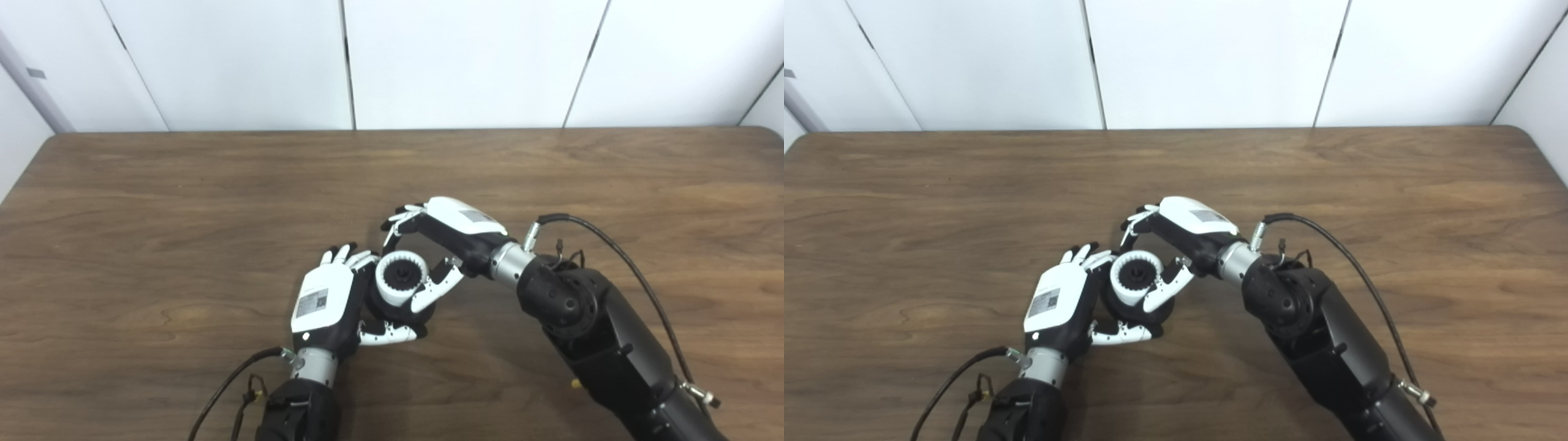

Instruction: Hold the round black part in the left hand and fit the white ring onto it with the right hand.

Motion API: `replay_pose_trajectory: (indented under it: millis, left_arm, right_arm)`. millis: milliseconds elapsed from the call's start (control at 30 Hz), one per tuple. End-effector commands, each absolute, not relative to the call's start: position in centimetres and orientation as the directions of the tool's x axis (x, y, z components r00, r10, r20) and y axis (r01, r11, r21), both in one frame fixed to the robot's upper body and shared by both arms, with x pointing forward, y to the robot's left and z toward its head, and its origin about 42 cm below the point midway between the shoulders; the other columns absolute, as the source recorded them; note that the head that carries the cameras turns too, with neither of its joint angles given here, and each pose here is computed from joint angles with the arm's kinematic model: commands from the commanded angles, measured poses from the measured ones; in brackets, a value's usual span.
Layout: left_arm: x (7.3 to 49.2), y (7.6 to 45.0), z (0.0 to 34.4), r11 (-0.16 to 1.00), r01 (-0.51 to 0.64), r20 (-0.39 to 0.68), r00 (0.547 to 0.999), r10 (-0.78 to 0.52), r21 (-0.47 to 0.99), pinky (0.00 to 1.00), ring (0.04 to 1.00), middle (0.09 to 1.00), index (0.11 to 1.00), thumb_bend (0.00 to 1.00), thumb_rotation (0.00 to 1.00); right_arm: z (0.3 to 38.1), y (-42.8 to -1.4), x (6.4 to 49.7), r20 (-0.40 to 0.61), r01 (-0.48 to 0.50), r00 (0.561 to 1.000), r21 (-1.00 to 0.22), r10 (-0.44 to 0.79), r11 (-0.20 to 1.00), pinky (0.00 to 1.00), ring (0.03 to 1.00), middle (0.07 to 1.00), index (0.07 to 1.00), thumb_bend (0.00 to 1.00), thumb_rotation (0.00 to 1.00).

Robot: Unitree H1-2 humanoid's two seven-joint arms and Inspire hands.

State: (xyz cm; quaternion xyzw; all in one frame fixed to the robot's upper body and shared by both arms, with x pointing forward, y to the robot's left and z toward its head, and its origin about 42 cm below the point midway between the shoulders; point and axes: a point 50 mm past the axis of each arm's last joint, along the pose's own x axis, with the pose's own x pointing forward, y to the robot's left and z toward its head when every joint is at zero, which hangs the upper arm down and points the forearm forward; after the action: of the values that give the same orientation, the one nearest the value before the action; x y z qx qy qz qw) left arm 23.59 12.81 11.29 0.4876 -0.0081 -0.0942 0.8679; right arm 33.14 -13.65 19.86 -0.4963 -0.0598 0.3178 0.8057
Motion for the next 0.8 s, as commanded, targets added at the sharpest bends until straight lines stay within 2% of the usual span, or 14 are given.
replay_pose_trajectory:
  millis: [0, 100, 367, 767]
  left_arm:
    - [21.7, 12.0, 8.5, 0.453, 0.326, -0.248, 0.943, -0.223, 0.830, 1.00, 0.954, 0.834, 0.483, 0.53, 0.06]
    - [21.8, 12.0, 8.5, 0.448, 0.325, -0.247, 0.943, -0.223, 0.833, 1.00, 0.952, 0.833, 0.482, 0.53, 0.06]
    - [21.9, 12.0, 8.4, 0.448, 0.329, -0.256, 0.942, -0.218, 0.831, 1.00, 0.959, 0.839, 0.483, 0.53, 0.06]
    - [22.3, 12.5, 8.2, 0.438, 0.339, -0.270, 0.939, -0.212, 0.833, 1.00, 0.954, 0.836, 0.483, 0.53, 0.06]
  right_arm:
    - [20.9, -13.6, 33.8, -0.195, -0.399, 0.808, -0.875, 0.556, 0.273, 1.00, 0.978, 0.902, 0.760, 1.00, 0.38]
    - [20.9, -13.6, 33.7, -0.210, -0.400, 0.812, -0.880, 0.544, 0.257, 1.00, 0.995, 0.918, 0.781, 1.00, 0.39]
    - [21.5, -13.9, 33.8, -0.201, -0.390, 0.819, -0.882, 0.537, 0.265, 1.00, 0.999, 0.918, 0.763, 1.00, 0.38]
    - [24.4, -14.7, 34.4, -0.206, -0.391, 0.826, -0.880, 0.524, 0.271, 1.00, 1.000, 0.946, 0.773, 1.00, 0.40]
